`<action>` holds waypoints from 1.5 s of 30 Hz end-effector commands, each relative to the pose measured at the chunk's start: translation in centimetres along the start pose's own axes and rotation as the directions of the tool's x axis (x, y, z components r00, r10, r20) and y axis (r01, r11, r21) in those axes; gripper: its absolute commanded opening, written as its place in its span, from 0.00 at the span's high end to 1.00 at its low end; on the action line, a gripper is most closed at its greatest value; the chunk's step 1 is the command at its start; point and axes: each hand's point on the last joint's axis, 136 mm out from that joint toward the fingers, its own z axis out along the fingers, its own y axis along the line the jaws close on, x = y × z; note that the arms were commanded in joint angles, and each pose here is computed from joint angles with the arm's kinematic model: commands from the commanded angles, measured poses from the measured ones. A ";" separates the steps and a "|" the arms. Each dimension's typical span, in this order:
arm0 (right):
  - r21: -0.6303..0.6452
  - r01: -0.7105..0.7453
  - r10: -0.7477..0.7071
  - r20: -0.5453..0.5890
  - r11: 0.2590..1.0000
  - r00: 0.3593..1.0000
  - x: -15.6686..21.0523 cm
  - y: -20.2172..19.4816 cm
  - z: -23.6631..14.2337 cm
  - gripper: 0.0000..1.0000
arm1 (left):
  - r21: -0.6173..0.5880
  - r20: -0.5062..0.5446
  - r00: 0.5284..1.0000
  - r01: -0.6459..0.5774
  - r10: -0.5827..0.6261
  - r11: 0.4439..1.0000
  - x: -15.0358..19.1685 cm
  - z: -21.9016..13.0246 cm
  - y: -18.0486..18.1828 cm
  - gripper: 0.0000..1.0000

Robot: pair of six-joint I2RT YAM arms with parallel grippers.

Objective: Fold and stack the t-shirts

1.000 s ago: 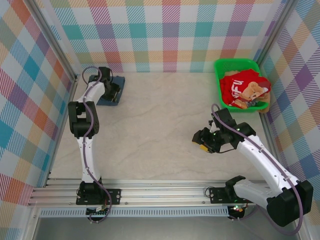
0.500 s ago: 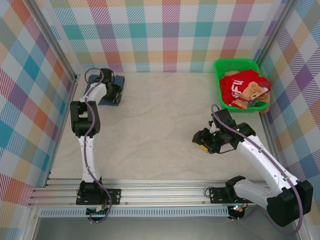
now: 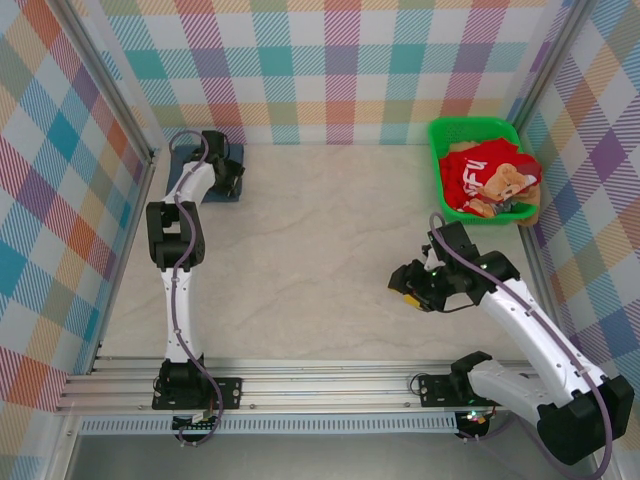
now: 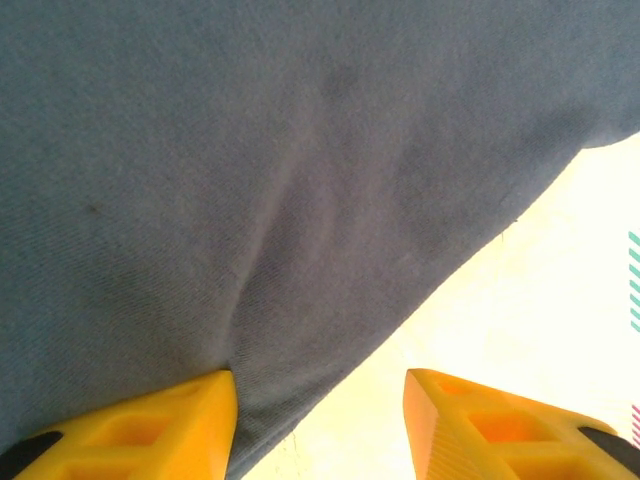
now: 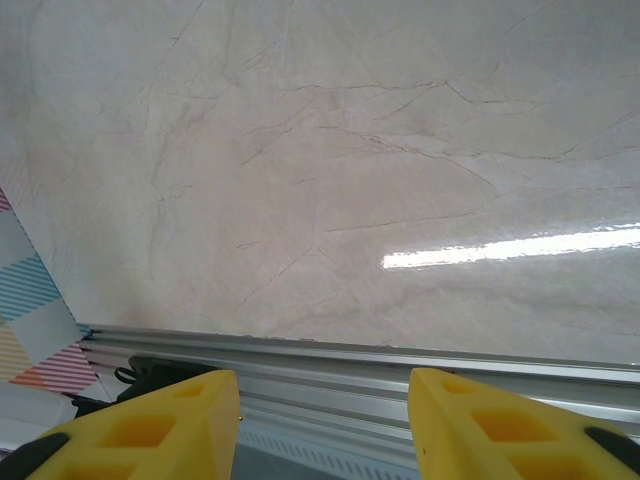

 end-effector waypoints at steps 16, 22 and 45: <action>-0.239 0.471 -0.231 0.635 0.849 0.737 -6.7 11.5 -12.7 0.03 | 0.136 0.283 0.915 -0.335 0.288 0.932 3.2 -30.2 -1.2 0.00; -0.255 0.524 -0.307 0.577 0.813 0.757 -6.5 14.7 -14.0 0.00 | 0.065 0.374 0.843 -0.439 0.386 0.896 6.1 -35.9 7.5 0.00; 0.635 0.235 -0.669 0.627 0.736 0.400 -15.7 -10.6 -1.6 0.00 | -0.217 0.605 0.421 -0.729 0.676 0.649 7.6 -22.1 18.6 0.00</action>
